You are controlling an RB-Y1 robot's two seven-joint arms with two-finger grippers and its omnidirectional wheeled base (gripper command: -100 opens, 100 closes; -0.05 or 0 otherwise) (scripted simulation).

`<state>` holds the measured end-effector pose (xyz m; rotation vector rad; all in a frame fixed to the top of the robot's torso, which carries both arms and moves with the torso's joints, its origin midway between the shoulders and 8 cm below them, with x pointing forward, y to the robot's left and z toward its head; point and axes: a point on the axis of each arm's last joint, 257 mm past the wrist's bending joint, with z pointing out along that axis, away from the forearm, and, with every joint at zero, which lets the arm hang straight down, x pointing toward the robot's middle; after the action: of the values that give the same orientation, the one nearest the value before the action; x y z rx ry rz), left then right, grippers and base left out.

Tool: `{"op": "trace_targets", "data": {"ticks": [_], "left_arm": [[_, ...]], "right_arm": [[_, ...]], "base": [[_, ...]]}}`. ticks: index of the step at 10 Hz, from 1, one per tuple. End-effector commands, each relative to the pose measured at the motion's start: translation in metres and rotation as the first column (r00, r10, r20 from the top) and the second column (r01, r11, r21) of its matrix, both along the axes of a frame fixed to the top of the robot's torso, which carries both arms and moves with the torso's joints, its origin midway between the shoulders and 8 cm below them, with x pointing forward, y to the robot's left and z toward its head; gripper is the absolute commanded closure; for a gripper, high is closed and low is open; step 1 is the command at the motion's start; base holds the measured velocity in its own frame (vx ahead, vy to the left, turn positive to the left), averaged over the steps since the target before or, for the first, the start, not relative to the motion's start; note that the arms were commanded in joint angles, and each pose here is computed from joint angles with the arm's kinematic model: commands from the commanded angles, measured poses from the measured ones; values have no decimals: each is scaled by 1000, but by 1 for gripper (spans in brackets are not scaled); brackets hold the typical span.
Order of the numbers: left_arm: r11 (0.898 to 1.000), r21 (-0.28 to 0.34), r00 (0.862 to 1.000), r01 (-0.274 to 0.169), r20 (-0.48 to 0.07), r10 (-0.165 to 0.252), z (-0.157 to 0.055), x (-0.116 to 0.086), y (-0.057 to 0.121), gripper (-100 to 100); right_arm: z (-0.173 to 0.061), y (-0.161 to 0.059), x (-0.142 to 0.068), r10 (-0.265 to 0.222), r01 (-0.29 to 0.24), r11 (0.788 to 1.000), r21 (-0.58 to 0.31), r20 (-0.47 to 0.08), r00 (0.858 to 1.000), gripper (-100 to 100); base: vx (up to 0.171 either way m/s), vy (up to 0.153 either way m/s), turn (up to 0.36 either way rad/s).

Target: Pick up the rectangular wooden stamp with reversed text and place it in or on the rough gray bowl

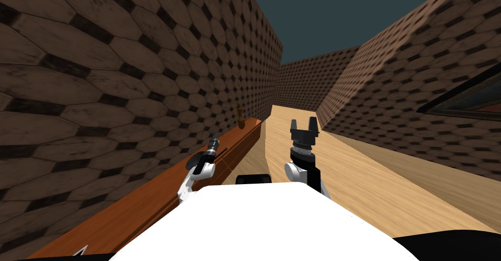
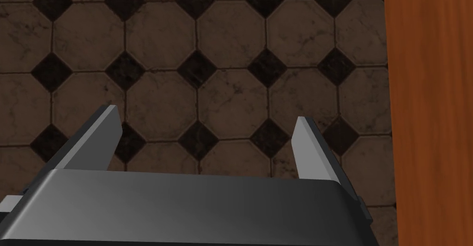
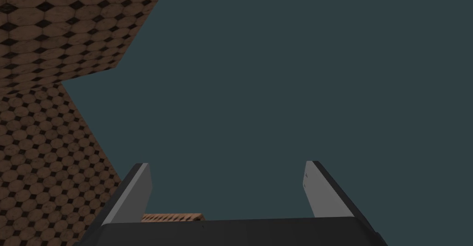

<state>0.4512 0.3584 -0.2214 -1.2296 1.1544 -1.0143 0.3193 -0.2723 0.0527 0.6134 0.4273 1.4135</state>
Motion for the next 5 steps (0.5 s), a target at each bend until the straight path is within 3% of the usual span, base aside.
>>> {"op": "trace_targets", "data": {"ticks": [1, 3, 4, 5], "left_arm": [[1000, -15, 999, -13, -49, 12, -13, 1, 7, -100], [998, -41, 992, -38, -125, 33, -41, 1, 20, -100], [998, -41, 992, -38, -125, 33, -41, 1, 20, -100], [996, -66, 982, -61, -185, 48, -60, 1, 31, -100]], "right_arm": [[0, 0, 0, 0, 0, 1000, 0, 0, 1000, 0], [0, 0, 0, 0, 0, 1000, 0, 0, 1000, 0], [0, 0, 0, 0, 0, 1000, 0, 0, 1000, 0], [0, 0, 0, 0, 0, 1000, 0, 0, 1000, 0]], "base": [[6, 9, -18], [11, 8, -24], [6, 3, -3], [13, 3, -37]]}}
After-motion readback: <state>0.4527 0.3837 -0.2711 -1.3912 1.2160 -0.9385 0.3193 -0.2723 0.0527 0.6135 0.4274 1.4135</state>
